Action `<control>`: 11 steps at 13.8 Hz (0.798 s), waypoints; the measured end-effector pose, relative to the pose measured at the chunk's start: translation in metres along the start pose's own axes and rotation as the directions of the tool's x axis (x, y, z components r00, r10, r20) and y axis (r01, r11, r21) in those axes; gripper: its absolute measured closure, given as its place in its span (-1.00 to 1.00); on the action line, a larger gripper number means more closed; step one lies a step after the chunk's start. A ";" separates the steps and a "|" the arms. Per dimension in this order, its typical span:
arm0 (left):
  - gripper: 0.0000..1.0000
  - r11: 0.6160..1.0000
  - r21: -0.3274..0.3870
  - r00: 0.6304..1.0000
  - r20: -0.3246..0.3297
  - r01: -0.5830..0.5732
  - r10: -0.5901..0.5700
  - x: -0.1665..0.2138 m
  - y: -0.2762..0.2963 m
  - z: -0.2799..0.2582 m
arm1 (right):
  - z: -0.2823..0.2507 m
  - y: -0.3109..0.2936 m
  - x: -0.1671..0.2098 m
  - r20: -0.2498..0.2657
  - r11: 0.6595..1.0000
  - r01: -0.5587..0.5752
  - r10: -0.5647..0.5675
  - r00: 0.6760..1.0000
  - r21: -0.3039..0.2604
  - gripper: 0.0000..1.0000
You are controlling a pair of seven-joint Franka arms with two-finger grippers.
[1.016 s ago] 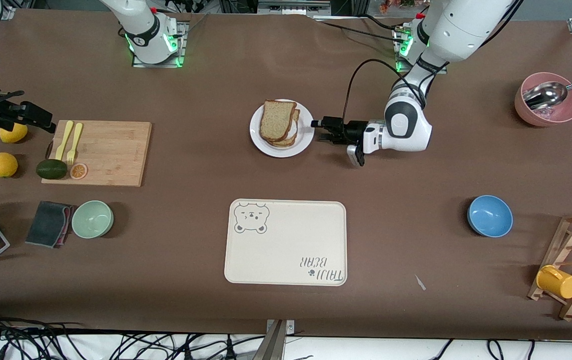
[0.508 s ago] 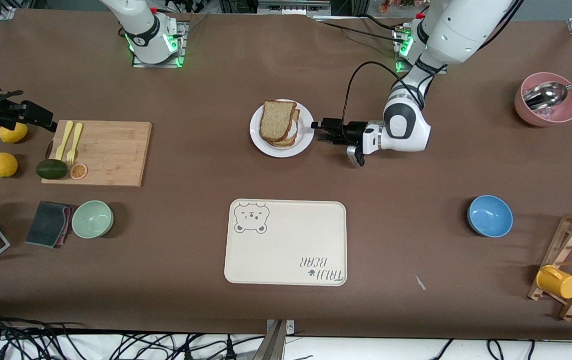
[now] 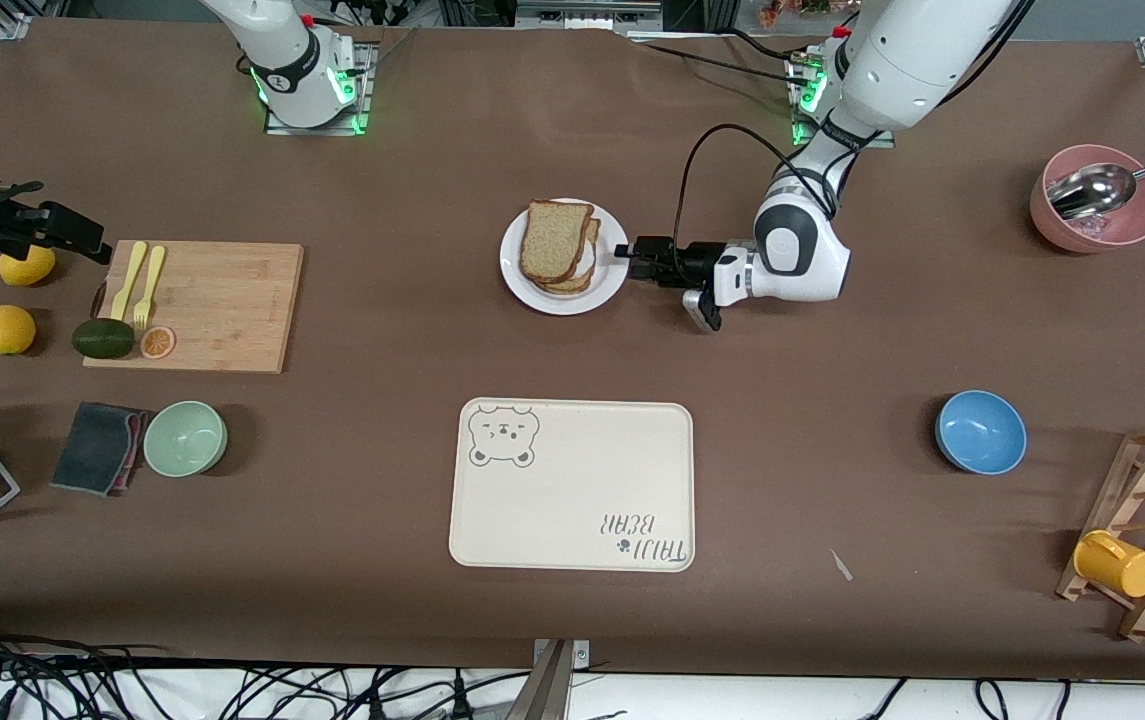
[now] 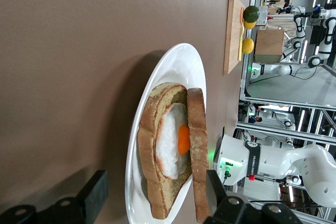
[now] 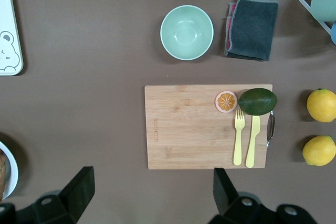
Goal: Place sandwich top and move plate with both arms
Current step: 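Close the left gripper on the plate rim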
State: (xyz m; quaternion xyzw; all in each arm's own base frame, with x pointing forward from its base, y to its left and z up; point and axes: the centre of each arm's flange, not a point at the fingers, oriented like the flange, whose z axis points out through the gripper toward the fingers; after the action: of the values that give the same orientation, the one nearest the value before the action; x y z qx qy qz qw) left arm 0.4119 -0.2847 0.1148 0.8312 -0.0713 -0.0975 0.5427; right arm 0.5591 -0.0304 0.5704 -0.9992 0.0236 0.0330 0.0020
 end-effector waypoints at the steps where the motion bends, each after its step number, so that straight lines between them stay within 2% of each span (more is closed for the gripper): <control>1: -0.52 1.000 0.001 1.000 0.004 -0.003 0.003 -0.001 0.001 0.002 | 0.000 0.001 0.000 0.000 1.000 -0.002 0.002 1.000 0.000 -1.00; 3: 0.00 1.000 0.007 1.000 0.010 -0.008 0.008 -0.002 0.002 0.006 | 0.000 0.001 0.000 0.001 1.000 -0.002 0.002 1.000 0.000 -1.00; 4: 0.15 1.000 0.011 1.000 0.011 -0.008 0.008 -0.002 0.002 0.007 | 0.000 0.001 0.000 0.001 1.000 -0.002 0.002 1.000 0.000 -1.00; 11: 0.12 1.000 0.026 1.000 0.000 0.008 -0.008 -0.003 -0.007 0.012 | 0.000 0.001 0.000 0.001 1.000 -0.002 0.002 1.000 0.000 -1.00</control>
State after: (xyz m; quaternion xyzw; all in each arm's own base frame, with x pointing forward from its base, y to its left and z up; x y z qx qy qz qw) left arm 0.4067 -0.2921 0.1043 0.8385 -0.0693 -0.0990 0.5314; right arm 0.5590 -0.0312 0.5702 -0.9991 0.0244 0.0336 0.0022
